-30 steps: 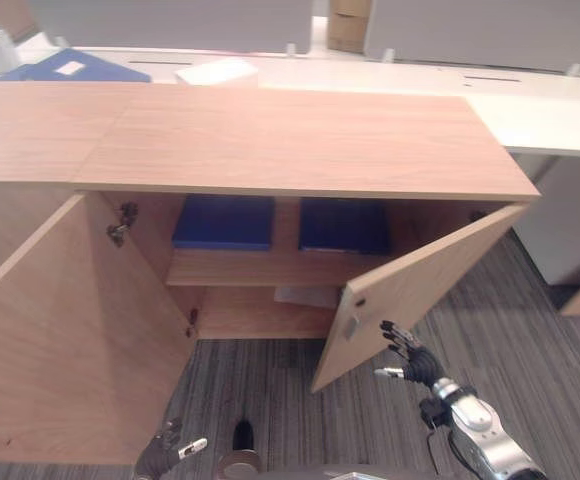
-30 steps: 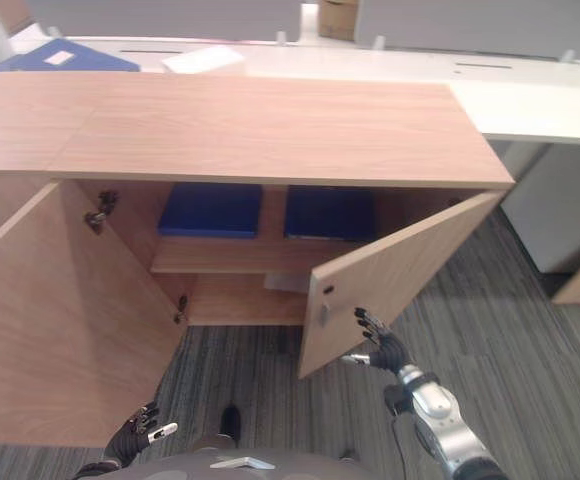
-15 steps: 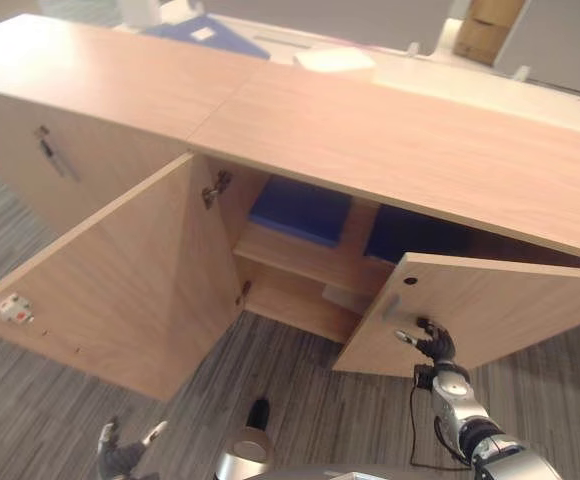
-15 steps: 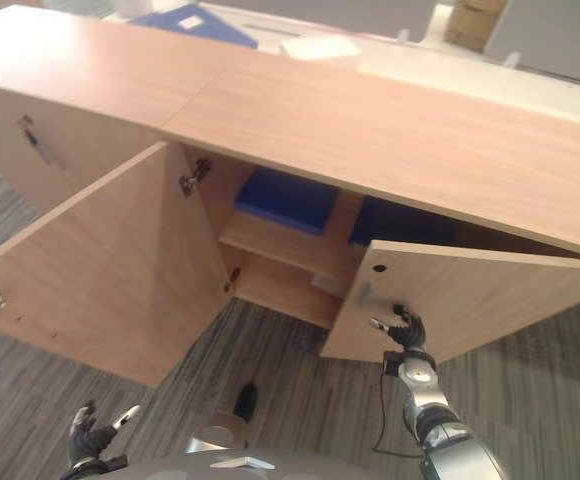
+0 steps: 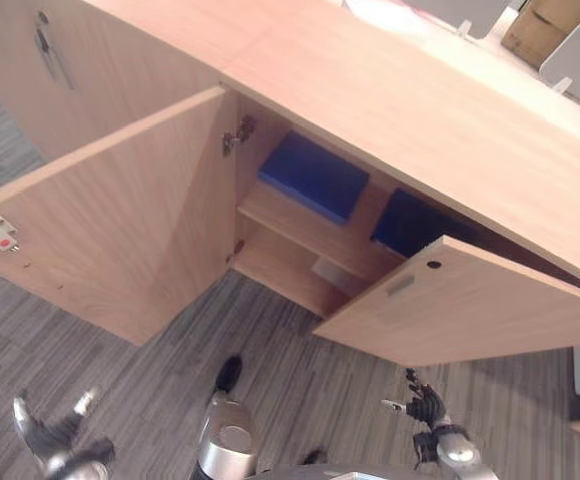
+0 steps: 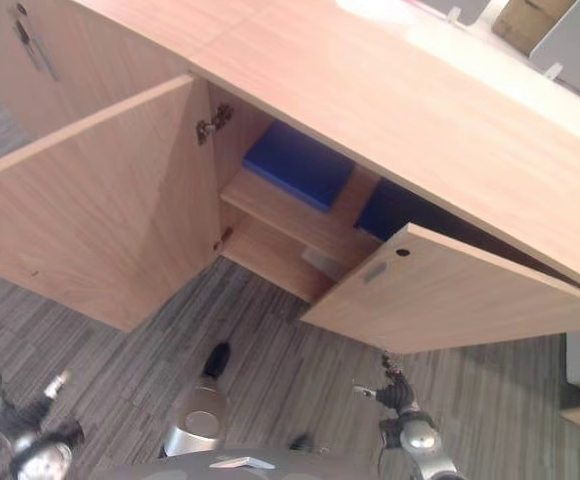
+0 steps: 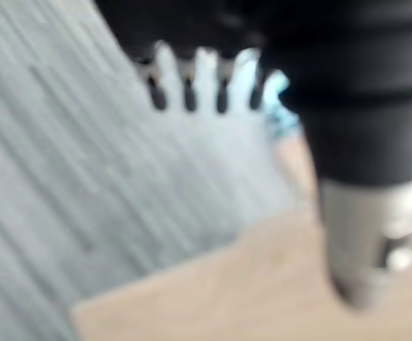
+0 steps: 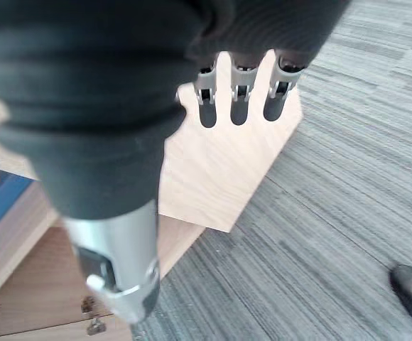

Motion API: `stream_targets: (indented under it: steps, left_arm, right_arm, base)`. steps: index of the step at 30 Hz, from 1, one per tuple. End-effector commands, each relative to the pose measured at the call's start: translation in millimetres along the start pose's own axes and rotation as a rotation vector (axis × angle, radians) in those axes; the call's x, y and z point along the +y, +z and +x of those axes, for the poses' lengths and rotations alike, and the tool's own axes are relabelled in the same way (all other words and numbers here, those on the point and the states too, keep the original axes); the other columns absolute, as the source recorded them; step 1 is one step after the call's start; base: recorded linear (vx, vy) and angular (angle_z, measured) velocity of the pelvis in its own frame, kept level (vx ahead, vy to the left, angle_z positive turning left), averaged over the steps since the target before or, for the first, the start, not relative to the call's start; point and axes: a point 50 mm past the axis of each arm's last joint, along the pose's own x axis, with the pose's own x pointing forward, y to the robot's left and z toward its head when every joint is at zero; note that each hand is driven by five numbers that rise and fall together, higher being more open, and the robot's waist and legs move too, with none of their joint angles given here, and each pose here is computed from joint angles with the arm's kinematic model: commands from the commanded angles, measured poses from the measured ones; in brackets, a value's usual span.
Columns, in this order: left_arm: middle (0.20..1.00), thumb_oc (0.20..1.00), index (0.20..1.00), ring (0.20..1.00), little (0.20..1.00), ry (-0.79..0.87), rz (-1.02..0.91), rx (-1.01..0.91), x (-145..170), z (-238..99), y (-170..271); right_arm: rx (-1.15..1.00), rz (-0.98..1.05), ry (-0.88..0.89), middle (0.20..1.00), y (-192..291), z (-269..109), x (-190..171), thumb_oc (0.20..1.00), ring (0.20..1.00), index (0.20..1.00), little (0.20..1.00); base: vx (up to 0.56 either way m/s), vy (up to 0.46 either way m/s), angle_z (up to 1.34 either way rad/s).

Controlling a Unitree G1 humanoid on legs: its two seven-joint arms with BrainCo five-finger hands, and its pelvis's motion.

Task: Put the empty folder in the office cabinet

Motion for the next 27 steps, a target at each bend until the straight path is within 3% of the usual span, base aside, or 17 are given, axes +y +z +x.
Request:
stream_targets:
  steps: [1, 9, 24, 27]
  left_arm:
    - [1.000, 1.000, 1.000, 1.000, 1.000, 0.070, 0.005, -0.024, 12.6, 3.5, 3.5]
    - [1.000, 1.000, 1.000, 1.000, 1.000, 0.119, -0.024, -0.129, 25.5, 40.8, 43.6]
    - [1.000, 1.000, 1.000, 1.000, 1.000, 0.100, -0.038, -0.184, 27.7, 72.0, 79.8]
    - [1.000, 1.000, 1.000, 1.000, 1.000, 0.032, -0.027, -0.171, 24.7, 80.8, 87.0]
  right_arm:
    - [-0.193, -0.062, -0.140, 1.000, 47.4, 4.0, -53.6, 1.000, 1.000, 1.000, 1.000]
    - [-0.314, -0.055, -0.193, 1.000, 79.6, 4.3, -76.9, 1.000, 1.000, 1.000, 1.000]
    - [-0.350, -0.087, -0.198, 1.000, 105.7, 2.2, -101.1, 1.000, 1.000, 1.000, 1.000]
    - [-0.357, -0.080, -0.192, 1.000, 107.0, 3.1, -100.2, 1.000, 1.000, 1.000, 1.000]
  base:
    - [-0.14, 0.073, -0.07]
    - [-0.08, 0.058, -0.15]
    - [-0.04, 0.040, -0.09]
    - [-0.03, -0.029, -0.09]
